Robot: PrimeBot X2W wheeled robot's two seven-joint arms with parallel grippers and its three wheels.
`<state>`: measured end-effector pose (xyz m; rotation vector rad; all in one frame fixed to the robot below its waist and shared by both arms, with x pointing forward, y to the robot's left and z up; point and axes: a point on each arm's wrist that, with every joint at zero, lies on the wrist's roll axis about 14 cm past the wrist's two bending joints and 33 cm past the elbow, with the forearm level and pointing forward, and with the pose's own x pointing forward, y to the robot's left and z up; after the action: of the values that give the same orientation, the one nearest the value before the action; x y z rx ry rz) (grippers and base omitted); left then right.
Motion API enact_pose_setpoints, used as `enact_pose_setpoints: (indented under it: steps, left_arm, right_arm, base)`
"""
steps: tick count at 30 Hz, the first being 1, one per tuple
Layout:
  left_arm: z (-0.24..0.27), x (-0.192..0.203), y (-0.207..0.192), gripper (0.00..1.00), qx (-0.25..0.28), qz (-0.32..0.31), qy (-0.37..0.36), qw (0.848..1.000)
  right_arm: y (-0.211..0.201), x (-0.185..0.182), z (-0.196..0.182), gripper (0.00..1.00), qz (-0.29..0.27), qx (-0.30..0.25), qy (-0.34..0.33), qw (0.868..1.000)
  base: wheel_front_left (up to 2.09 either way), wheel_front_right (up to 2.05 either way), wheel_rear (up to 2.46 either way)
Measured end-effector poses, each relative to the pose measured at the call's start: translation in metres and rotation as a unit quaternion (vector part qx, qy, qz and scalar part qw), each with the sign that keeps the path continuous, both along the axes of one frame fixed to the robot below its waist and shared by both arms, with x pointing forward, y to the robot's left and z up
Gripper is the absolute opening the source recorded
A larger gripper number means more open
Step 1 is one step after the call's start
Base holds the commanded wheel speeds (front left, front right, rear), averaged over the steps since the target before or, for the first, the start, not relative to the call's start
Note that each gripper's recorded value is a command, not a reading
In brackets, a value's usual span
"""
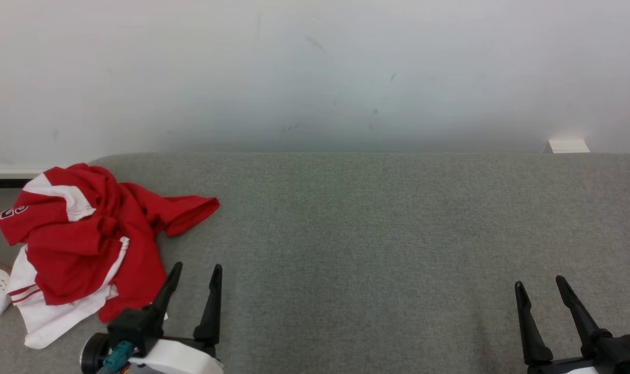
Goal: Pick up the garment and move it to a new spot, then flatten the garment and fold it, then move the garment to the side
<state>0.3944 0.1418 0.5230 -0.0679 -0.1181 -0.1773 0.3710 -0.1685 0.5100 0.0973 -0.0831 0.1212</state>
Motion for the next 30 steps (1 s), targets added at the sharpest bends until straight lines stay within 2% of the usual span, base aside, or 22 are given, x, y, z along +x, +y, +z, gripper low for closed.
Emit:
enact_pose_setpoints:
  steps: [8, 13, 22, 30]
  left_arm:
    - [0.001, -0.002, 0.008, 1.00, -0.001, 0.012, -0.001, 1.000]
    - [0.003, -0.007, 0.028, 1.00, -0.001, 0.045, -0.004, 0.999]
    - [0.007, -0.035, 0.092, 1.00, -0.007, 0.142, -0.010, 0.990]
    - [0.007, -0.076, 0.149, 1.00, -0.013, 0.239, -0.009, 0.971]
  right_arm:
    - [0.002, 0.003, 0.001, 1.00, 0.002, 0.003, -0.001, 1.000]
    - [0.017, 0.010, 0.003, 1.00, 0.025, 0.009, -0.003, 1.000]
    - [0.084, 0.028, 0.014, 1.00, 0.120, 0.017, -0.010, 0.993]
    - [0.153, 0.035, 0.024, 1.00, 0.218, 0.027, -0.010, 0.975]
  base:
    - [0.00, 0.00, 0.00]
    - [0.00, 0.00, 0.00]
    - [0.00, 0.00, 0.00]
    - [0.00, 0.00, 0.00]
